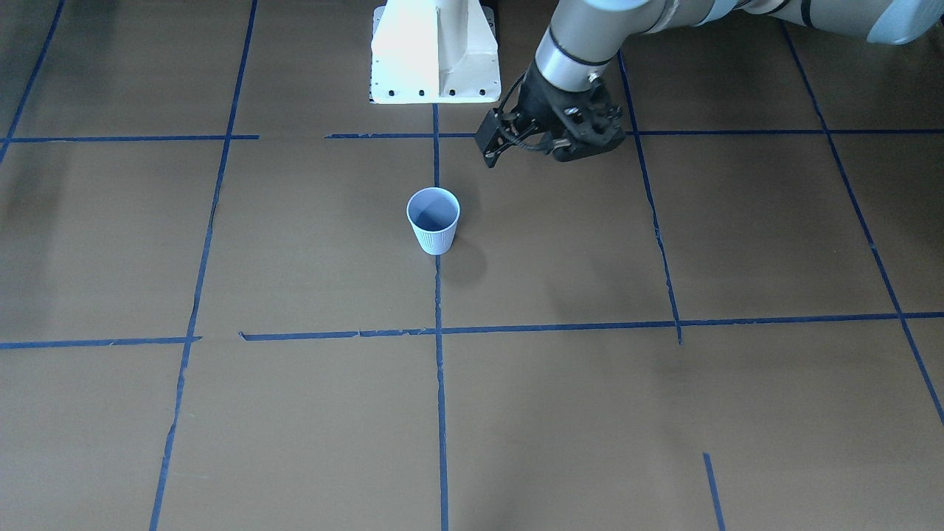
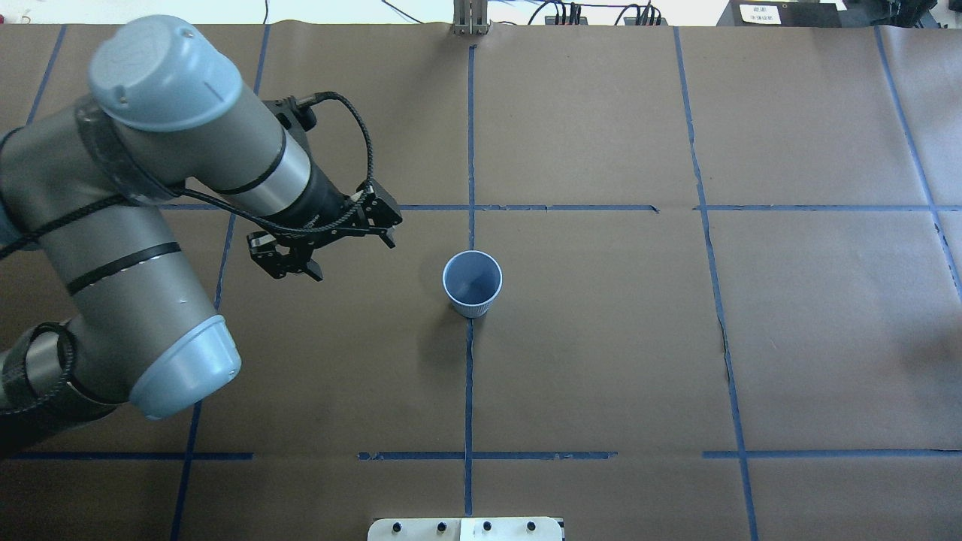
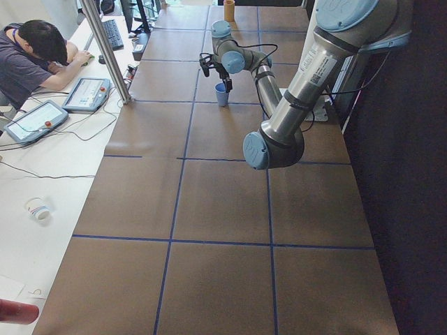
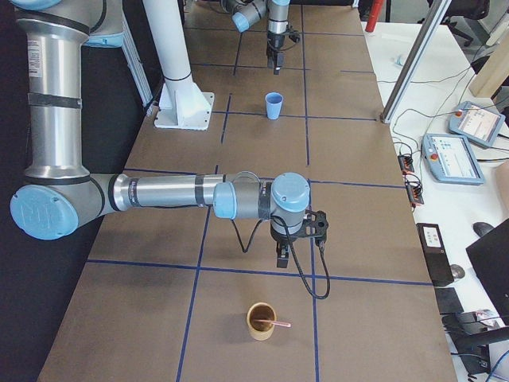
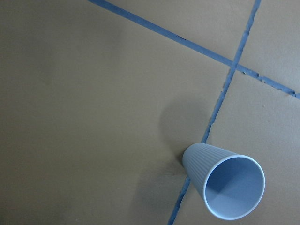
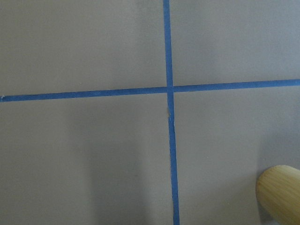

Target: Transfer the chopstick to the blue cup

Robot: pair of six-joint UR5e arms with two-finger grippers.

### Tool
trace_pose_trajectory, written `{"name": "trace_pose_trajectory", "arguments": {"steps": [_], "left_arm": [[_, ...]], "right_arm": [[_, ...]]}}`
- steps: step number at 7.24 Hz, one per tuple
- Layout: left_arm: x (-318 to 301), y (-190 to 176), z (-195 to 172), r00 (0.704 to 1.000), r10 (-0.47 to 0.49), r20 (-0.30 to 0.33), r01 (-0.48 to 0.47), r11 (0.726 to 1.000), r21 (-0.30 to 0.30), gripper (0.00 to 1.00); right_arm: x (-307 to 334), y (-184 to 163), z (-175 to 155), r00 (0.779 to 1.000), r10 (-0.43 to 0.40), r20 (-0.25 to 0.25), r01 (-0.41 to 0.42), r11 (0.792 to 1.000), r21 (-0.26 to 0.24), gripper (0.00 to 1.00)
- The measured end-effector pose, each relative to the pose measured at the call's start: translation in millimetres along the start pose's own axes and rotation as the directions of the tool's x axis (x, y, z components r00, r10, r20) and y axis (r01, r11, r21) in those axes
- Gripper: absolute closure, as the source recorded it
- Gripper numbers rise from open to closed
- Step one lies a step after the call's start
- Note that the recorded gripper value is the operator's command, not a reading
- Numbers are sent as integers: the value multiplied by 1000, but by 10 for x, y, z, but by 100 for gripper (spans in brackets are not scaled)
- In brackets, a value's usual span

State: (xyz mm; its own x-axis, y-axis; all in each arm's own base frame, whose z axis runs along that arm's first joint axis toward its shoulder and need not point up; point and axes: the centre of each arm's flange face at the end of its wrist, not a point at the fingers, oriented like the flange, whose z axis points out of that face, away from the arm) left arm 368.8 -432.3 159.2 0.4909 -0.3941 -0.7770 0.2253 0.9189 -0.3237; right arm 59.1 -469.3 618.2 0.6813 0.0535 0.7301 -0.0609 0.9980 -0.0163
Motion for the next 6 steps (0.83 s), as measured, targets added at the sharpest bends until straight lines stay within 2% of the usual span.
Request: {"name": "trace_pose_trajectory", "arguments": {"steps": [1,3,5,6], "left_arm": [[-172,-97,-184,1000,5,22,-5,1000,24,0],[-504,-229,-607,991,90,102,-96,994,56,0],[-839,-532,-899,975,153,162,-168,982,85,0],[-1002,-685,-972,967,175,185,-195,976,93,0]], "right_arm": [[78,78,45,1000,-9,3,9,1000,4,0],[479,338,94,1000,-17,3,16,999,50,0],[948,522,30,999,53,5,-53,994,96,0],[1139,546,51,996,91,2,-91,991,99,0]]}}
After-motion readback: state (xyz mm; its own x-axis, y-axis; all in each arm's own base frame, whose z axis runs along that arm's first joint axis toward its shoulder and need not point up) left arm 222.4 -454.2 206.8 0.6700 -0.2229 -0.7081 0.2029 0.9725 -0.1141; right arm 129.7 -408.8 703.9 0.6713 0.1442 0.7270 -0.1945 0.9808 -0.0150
